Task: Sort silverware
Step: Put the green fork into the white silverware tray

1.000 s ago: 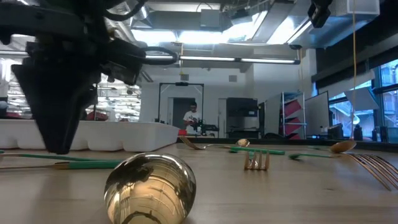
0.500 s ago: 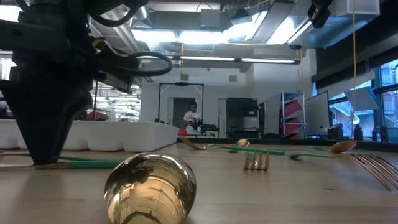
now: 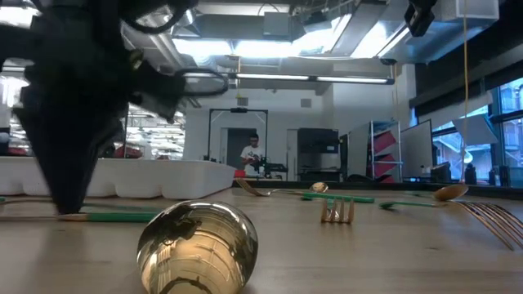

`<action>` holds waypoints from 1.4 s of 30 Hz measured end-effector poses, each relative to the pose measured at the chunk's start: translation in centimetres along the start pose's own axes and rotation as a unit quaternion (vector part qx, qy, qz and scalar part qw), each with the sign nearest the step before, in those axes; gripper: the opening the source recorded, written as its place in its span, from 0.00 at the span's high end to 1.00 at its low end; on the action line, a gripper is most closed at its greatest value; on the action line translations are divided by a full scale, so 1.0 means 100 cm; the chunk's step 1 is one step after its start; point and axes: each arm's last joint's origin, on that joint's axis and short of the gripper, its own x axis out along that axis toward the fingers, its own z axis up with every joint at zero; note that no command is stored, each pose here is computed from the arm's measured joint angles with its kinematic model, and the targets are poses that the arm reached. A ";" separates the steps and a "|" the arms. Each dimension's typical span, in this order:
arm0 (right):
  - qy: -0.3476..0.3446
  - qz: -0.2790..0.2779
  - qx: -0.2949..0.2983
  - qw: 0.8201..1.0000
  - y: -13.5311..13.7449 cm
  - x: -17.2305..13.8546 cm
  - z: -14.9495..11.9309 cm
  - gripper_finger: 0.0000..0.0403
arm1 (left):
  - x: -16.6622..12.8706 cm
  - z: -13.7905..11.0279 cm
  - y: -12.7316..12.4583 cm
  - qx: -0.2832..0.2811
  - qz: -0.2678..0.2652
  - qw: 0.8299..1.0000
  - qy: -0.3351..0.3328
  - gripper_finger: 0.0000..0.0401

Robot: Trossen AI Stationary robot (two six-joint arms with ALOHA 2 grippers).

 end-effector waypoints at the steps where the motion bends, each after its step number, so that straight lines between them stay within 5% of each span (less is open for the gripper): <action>1: 0.000 0.000 0.000 1.000 0.000 0.000 0.000 0.67 | -0.005 0.001 0.000 -0.001 -0.007 1.000 -0.007 0.98; 7: -0.001 0.000 0.000 1.000 0.000 0.000 0.000 0.67 | -0.037 0.003 0.005 -0.011 -0.040 0.998 -0.041 0.98; 16: -0.001 0.001 -0.002 1.000 0.000 0.000 0.000 0.67 | -0.096 0.007 0.031 -0.138 -0.062 0.980 -0.130 0.98; 28: 0.017 0.022 -0.085 0.996 0.001 0.003 -0.003 0.67 | -0.162 -0.034 0.123 -0.307 0.092 0.940 -0.114 0.97; 35: 0.066 0.038 -0.144 0.987 0.000 0.020 -0.017 0.67 | -0.155 -0.055 0.164 -0.394 0.182 0.895 -0.108 0.97; 42: 0.120 0.036 -0.192 0.973 -0.005 0.041 -0.035 0.67 | -0.114 -0.057 0.193 -0.445 0.206 0.865 -0.105 0.96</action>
